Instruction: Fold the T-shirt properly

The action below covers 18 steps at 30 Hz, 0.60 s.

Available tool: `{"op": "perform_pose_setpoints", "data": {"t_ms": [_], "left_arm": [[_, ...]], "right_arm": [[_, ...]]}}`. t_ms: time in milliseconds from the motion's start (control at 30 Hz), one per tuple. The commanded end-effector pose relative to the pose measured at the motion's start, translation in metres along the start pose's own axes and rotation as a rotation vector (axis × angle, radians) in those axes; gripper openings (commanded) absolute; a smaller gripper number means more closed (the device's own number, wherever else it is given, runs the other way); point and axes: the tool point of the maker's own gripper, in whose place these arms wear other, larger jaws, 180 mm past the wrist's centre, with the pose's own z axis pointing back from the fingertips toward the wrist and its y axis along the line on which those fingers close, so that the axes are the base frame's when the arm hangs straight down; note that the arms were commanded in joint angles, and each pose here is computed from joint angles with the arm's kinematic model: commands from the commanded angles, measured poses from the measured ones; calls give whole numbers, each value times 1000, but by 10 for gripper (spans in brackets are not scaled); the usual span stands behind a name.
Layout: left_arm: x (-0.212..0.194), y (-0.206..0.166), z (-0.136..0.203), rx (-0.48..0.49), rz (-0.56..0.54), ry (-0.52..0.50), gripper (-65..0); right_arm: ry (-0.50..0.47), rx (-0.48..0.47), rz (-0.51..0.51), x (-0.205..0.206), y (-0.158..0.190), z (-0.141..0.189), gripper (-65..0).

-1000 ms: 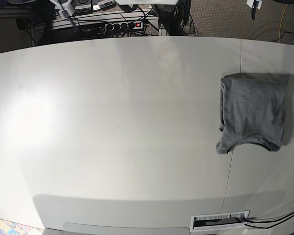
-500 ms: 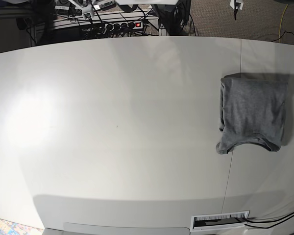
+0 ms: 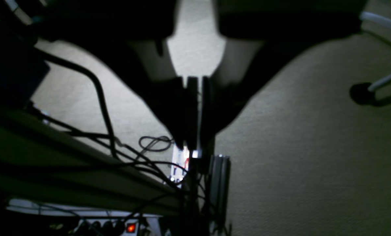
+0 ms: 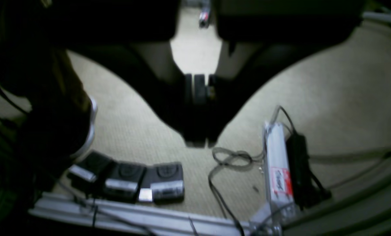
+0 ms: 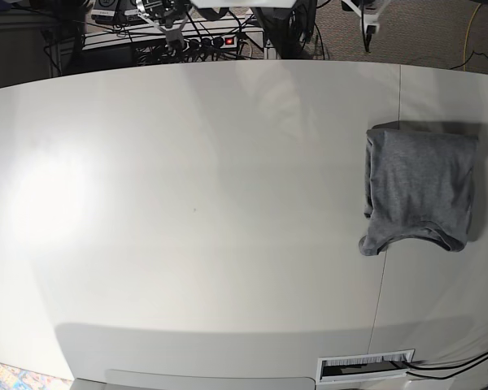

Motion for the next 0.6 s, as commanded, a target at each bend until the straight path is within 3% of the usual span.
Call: {"op": "perform_pose_setpoints", "data": {"t_ms": [0,167,567], "left_arm": [[-4,0,0,3,-6,0,-650],[-7,-11,-10,38,-9,17,-650],[9,-19,-16,31,15,-38,-650]], "right_arm": [[3,1,-24,2,2,-1,-650],[17,10,-143,10,17,-6,-650],[0,34,-159,17,34,-7,-650]]}}
